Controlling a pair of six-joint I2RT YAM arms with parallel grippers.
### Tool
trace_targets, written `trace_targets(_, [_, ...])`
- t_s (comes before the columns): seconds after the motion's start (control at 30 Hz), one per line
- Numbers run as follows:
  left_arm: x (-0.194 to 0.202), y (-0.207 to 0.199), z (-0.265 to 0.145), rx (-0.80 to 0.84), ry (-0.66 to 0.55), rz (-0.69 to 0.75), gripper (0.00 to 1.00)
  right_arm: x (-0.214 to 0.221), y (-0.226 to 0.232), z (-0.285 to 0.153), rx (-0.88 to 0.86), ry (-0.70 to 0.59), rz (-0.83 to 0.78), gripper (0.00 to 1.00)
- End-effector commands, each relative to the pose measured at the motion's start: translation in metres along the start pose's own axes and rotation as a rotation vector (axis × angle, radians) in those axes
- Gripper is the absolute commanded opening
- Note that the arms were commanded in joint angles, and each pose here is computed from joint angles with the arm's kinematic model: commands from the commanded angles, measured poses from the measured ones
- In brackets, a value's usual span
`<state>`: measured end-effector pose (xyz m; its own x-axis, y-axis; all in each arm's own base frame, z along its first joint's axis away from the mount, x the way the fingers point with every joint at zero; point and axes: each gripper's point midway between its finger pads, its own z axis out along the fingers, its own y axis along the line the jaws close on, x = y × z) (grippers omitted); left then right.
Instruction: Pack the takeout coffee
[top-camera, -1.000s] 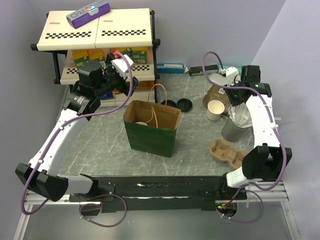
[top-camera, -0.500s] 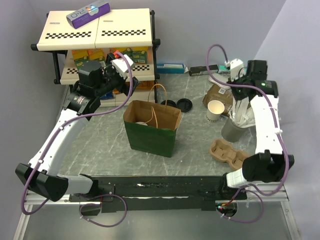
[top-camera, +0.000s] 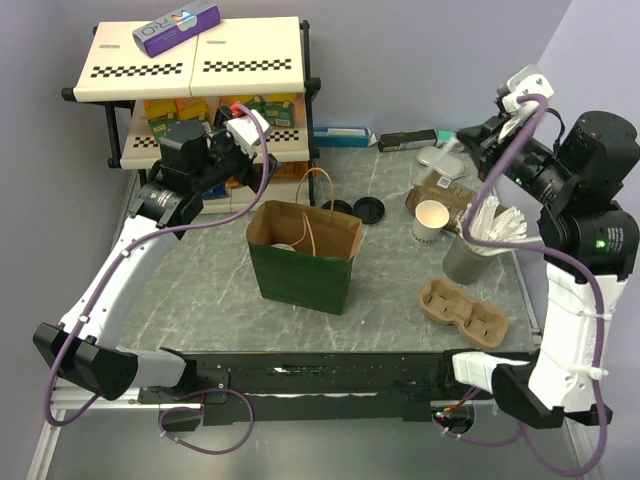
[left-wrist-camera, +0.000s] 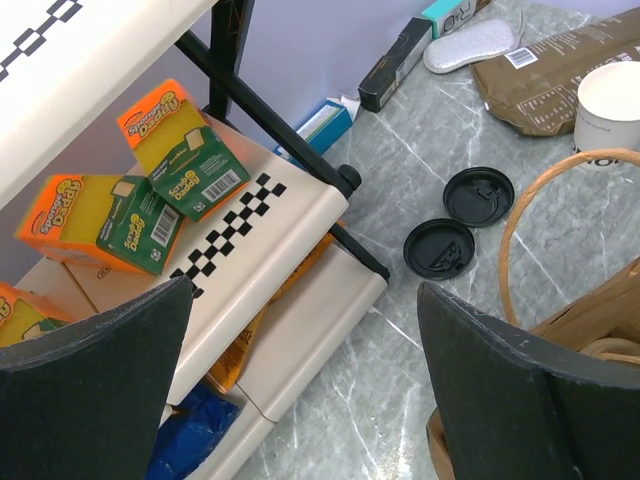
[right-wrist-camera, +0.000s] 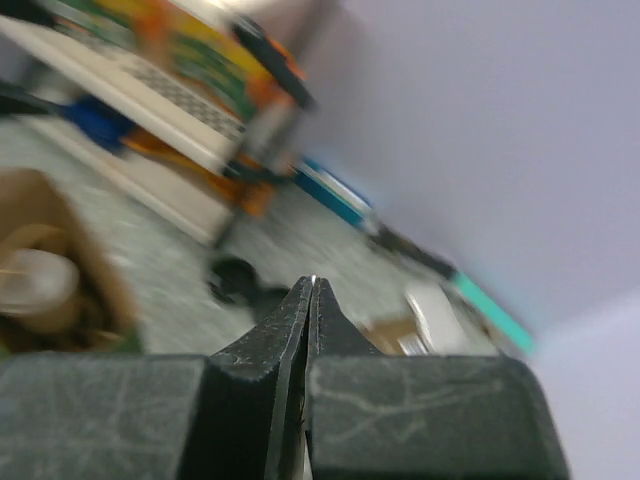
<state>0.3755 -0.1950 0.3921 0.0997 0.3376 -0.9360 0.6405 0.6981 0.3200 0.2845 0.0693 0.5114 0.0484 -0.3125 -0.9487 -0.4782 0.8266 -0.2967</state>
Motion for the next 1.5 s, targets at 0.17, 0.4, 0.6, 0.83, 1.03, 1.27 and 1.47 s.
trace_targets(0.17, [-0.024,0.013,-0.01,-0.055,-0.055,0.039,1.0,-0.077,0.079,0.014,-0.362,-0.193,0.124,0.0])
trace_targets(0.4, [-0.02,0.016,-0.014,-0.076,-0.046,0.054,0.99,-0.076,0.11,0.022,-0.481,-0.181,0.141,0.0])
trace_targets(0.6, [-0.019,0.016,-0.012,-0.07,-0.048,0.054,0.99,-0.042,0.142,0.05,-0.582,-0.092,0.159,0.0])
trace_targets(0.83, [-0.015,0.017,-0.016,-0.084,-0.036,0.067,0.99,-0.015,0.165,0.063,-0.663,-0.024,0.157,0.0])
trace_targets(1.03, [-0.012,0.017,-0.017,-0.083,-0.03,0.068,0.99,-0.054,0.137,0.05,-0.519,-0.149,0.081,0.0])
trace_targets(1.27, [-0.01,0.019,-0.015,-0.083,-0.024,0.065,0.99,-0.091,0.127,0.013,-0.498,-0.23,0.065,0.0])
trace_targets(1.47, [-0.013,0.02,-0.013,-0.077,-0.029,0.062,0.99,-0.073,0.141,-0.002,-0.552,-0.179,0.093,0.0])
